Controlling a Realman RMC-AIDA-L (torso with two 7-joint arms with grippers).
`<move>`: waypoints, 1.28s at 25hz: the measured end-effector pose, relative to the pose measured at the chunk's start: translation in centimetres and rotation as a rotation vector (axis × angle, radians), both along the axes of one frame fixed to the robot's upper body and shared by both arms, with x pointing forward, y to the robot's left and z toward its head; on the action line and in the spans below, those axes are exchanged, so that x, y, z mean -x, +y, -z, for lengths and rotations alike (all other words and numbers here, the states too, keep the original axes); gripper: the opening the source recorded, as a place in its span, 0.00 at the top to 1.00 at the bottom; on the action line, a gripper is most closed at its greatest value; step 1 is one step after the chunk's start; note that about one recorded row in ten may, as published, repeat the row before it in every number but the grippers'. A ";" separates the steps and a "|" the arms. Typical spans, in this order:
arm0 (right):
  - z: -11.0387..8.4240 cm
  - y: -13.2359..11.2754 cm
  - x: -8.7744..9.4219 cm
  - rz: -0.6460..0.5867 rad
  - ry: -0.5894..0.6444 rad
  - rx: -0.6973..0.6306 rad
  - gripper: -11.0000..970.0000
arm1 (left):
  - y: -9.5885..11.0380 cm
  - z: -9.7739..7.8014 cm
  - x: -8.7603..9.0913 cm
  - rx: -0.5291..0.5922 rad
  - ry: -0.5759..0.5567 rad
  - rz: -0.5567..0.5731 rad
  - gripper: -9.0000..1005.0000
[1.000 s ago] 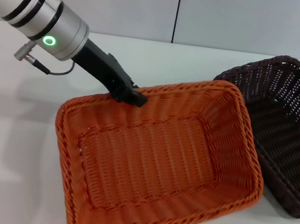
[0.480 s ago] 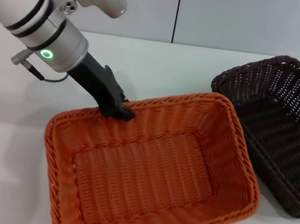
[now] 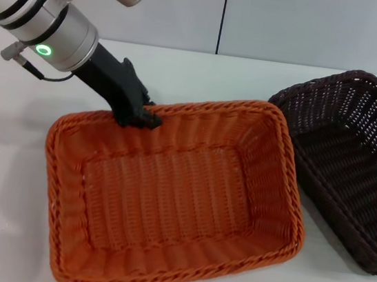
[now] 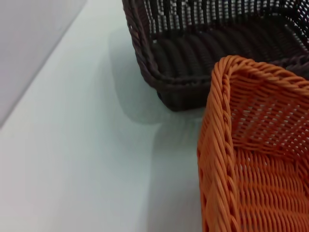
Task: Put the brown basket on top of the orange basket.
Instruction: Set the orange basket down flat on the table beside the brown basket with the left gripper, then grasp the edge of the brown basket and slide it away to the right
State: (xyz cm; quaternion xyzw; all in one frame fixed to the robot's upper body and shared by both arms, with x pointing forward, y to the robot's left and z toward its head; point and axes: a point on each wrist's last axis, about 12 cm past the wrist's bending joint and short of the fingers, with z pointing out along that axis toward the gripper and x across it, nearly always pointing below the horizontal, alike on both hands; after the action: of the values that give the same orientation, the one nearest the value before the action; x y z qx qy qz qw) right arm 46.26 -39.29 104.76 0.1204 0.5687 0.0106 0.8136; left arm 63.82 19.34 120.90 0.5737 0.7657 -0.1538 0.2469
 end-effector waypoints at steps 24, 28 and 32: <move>0.1 0.0 -0.1 0.007 0.004 -0.006 0.14 | 0.8 -0.2 -1.5 0.031 -0.158 -0.199 0.46; 0.0 0.1 -0.2 0.006 0.003 -0.006 0.14 | 1.7 -0.7 -0.9 0.123 -0.190 -0.234 0.30; 0.0 0.2 -0.2 -0.009 0.000 0.001 0.14 | 4.9 -0.8 0.9 0.342 -0.208 -0.317 0.23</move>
State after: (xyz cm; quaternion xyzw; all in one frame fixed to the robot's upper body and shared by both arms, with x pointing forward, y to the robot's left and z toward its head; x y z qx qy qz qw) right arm 46.44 -39.09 104.78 0.1174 0.5692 0.0138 0.8137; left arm 62.93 24.21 121.72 0.4091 0.7794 -0.1806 0.4388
